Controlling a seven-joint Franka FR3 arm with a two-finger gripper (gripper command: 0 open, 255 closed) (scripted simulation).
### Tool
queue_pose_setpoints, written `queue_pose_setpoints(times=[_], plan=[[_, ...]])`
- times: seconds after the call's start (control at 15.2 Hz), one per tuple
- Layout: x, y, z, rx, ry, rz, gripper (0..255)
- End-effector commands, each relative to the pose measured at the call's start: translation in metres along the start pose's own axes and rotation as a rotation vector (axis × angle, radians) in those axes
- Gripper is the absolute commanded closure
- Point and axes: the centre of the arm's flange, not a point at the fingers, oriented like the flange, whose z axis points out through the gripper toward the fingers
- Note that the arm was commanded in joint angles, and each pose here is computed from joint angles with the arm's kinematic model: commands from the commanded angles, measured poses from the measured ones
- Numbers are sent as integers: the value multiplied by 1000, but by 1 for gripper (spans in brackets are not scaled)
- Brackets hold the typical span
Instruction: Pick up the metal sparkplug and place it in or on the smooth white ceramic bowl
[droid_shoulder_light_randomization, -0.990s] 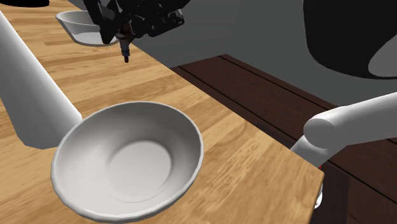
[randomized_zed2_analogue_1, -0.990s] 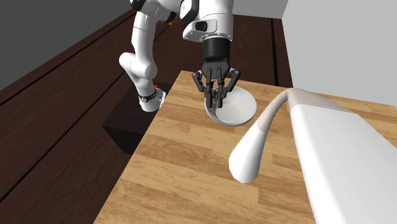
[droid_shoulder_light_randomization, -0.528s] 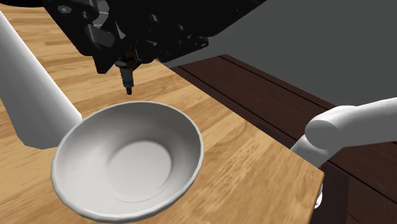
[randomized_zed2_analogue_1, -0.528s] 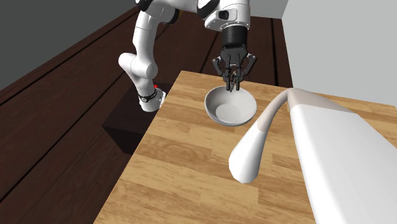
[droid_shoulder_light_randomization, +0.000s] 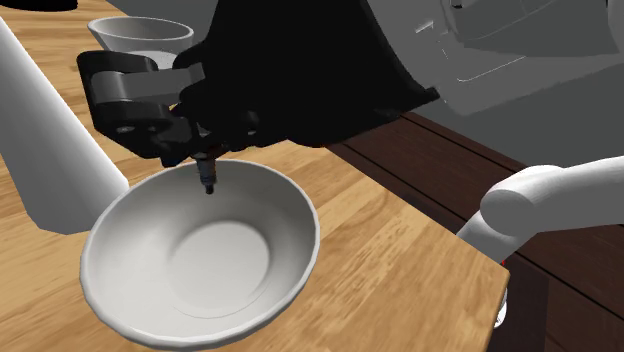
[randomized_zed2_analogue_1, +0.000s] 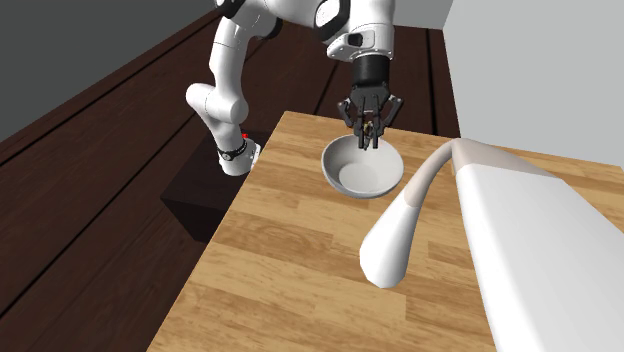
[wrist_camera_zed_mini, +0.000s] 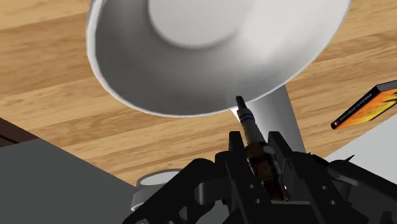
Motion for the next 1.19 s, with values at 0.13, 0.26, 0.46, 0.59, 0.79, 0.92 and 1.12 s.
queue_pose_setpoints(times=[0.13, 0.26, 0.46, 0.59, 0.79, 0.92, 1.12], plan=[[-15, 5, 15, 0, 0, 0, 255], [-22, 8, 23, 0, 0, 0, 255], [-26, 10, 27, 0, 0, 0, 255], [-26, 10, 27, 0, 0, 0, 255], [-26, 10, 27, 0, 0, 0, 255], [-26, 10, 27, 0, 0, 0, 0], [-26, 10, 27, 0, 0, 0, 0]])
